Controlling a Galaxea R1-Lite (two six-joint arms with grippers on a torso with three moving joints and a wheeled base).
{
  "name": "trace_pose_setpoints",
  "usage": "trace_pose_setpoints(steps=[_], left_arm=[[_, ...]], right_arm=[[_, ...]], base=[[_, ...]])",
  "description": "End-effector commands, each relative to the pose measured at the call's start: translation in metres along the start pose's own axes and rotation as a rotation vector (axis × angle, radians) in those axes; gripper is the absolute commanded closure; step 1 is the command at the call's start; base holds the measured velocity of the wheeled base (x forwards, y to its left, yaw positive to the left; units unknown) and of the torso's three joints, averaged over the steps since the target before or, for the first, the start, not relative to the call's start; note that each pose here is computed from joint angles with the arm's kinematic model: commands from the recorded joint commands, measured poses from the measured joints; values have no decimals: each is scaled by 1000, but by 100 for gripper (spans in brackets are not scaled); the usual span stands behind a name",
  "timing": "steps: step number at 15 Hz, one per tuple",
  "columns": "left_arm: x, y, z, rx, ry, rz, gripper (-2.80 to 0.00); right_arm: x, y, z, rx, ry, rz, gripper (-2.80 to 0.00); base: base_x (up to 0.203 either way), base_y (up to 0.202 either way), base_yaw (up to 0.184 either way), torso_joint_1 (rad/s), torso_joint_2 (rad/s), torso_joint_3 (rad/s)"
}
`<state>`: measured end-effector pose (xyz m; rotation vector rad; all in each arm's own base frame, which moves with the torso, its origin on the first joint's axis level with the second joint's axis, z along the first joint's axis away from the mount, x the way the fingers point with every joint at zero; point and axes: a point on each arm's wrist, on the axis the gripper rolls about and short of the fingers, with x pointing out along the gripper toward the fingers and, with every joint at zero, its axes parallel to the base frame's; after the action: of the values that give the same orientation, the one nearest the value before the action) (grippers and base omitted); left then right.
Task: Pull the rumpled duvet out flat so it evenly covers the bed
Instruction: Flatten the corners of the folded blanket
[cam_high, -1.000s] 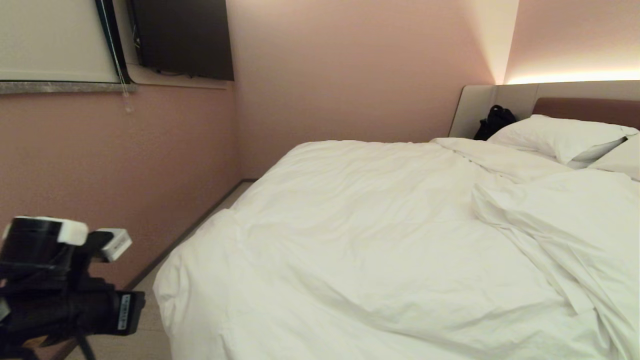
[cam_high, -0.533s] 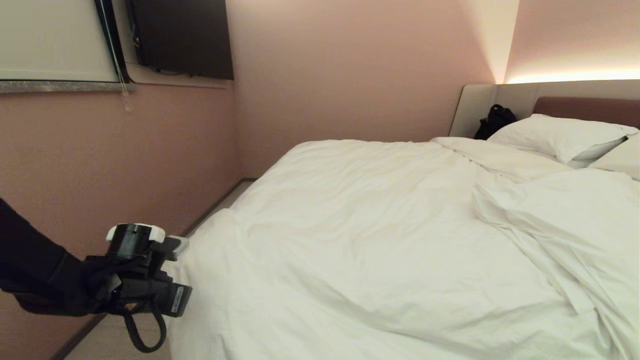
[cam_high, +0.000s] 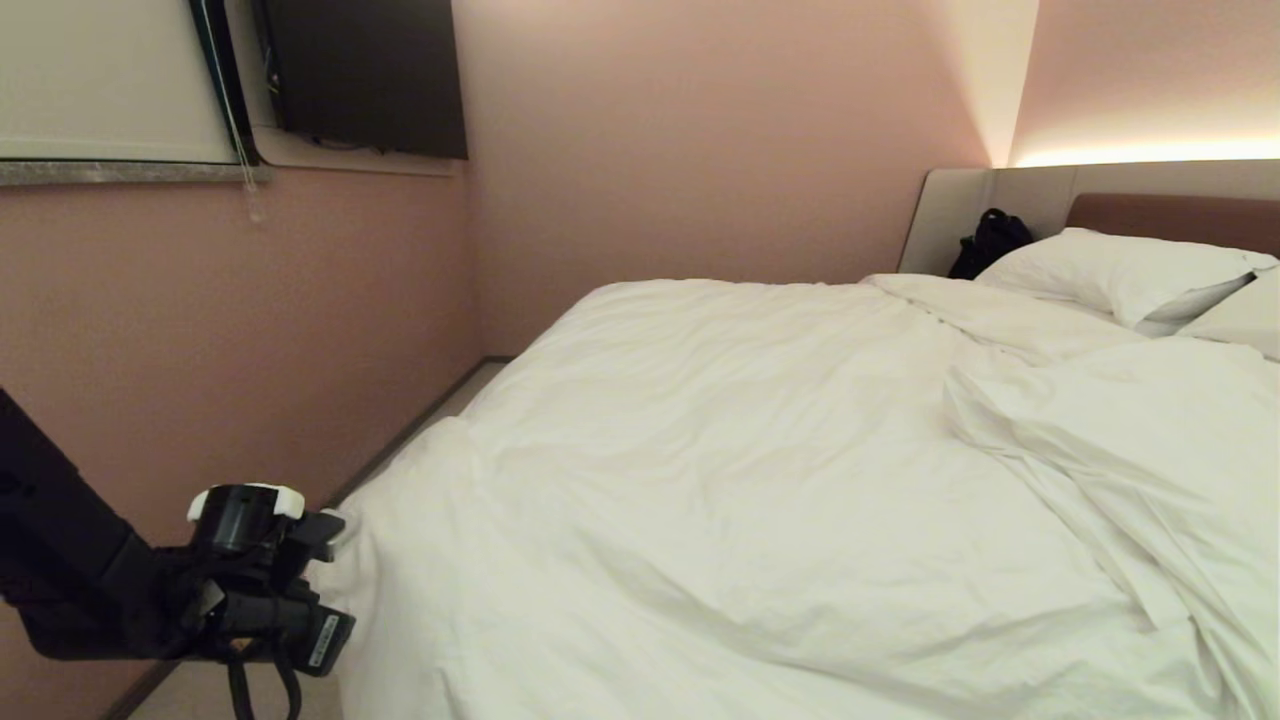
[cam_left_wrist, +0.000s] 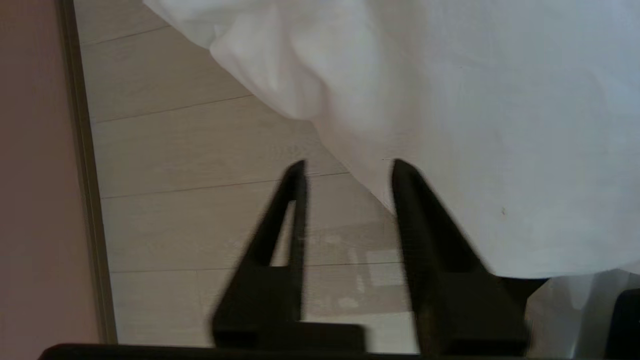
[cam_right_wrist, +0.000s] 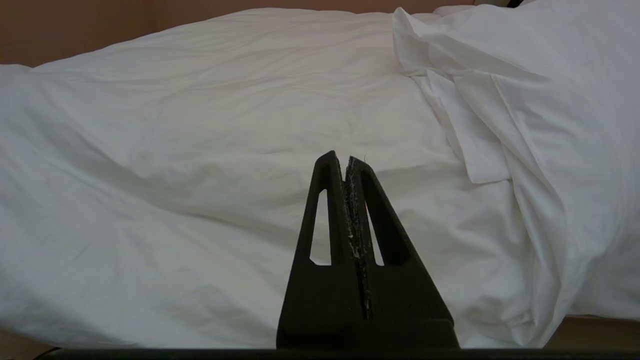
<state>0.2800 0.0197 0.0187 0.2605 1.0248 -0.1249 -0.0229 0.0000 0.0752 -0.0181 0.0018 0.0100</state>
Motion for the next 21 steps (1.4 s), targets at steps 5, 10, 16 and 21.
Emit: trace_pose_setpoints(steps=[5, 10, 16, 21], left_arm=[[13, -6, -24, 100, 8, -7, -280], [15, -14, -30, 226, 19, -58, -280], [34, -34, -26, 290, -3, -96, -280], [63, -37, -29, 326, -92, -56, -280]], right_arm=[[0, 0, 0, 0, 1, 1, 0], [0, 0, 0, 0, 1, 1, 0], [0, 0, 0, 0, 1, 1, 0], [0, 0, 0, 0, 1, 1, 0]], base=[[0, 0, 0, 0, 0, 0], [0, 0, 0, 0, 0, 0], [0, 0, 0, 0, 0, 0], [0, 0, 0, 0, 0, 0]])
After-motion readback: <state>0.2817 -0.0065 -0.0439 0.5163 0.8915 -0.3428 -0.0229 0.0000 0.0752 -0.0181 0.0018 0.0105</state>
